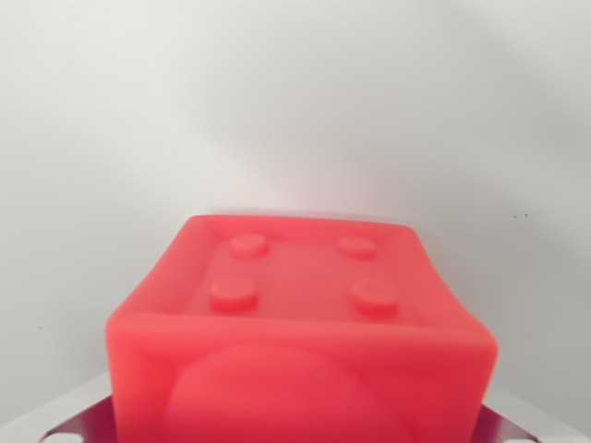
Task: Destack cube
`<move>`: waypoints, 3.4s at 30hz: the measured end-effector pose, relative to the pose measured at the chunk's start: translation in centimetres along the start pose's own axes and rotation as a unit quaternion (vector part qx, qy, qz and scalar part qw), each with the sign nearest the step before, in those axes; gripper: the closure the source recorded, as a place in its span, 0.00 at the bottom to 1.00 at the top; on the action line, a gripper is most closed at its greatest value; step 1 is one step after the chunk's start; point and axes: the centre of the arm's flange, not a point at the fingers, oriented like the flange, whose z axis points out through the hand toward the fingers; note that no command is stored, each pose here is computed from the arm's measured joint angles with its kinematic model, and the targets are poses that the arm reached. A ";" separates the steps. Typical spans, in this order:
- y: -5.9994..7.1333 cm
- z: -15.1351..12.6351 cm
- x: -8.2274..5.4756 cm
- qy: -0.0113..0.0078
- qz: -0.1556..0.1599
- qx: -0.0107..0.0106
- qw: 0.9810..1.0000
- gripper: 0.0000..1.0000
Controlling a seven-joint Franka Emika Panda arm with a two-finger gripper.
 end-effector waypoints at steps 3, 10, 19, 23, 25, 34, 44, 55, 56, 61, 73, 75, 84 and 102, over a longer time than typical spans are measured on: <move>0.0 0.3 0.0 0.000 0.000 0.000 1.000 1.00; 0.0 0.6 0.0 0.000 0.000 0.000 1.000 1.00; 0.0 0.7 0.1 0.001 0.000 0.000 1.000 0.00; 0.0 0.7 0.1 0.001 0.000 0.000 1.000 0.00; 0.0 0.7 0.1 0.001 0.000 0.000 1.000 0.00; 0.0 0.7 0.1 0.001 0.000 0.000 1.000 0.00; 0.0 0.7 0.1 0.001 0.000 0.000 1.000 0.00; 0.0 0.1 0.1 0.001 0.000 0.000 1.000 0.00; 0.0 0.0 0.1 0.002 0.000 0.000 1.000 0.00; 0.0 -1.0 0.1 0.002 0.000 -0.001 1.000 0.00; 0.0 -4.5 0.2 0.003 0.000 -0.002 1.000 0.00; 0.0 -5.2 0.2 0.003 0.000 -0.002 1.000 0.00; 0.0 -8.8 0.1 0.004 0.000 -0.002 1.000 0.00; 0.0 -16.4 0.0 0.003 0.000 -0.003 1.000 0.00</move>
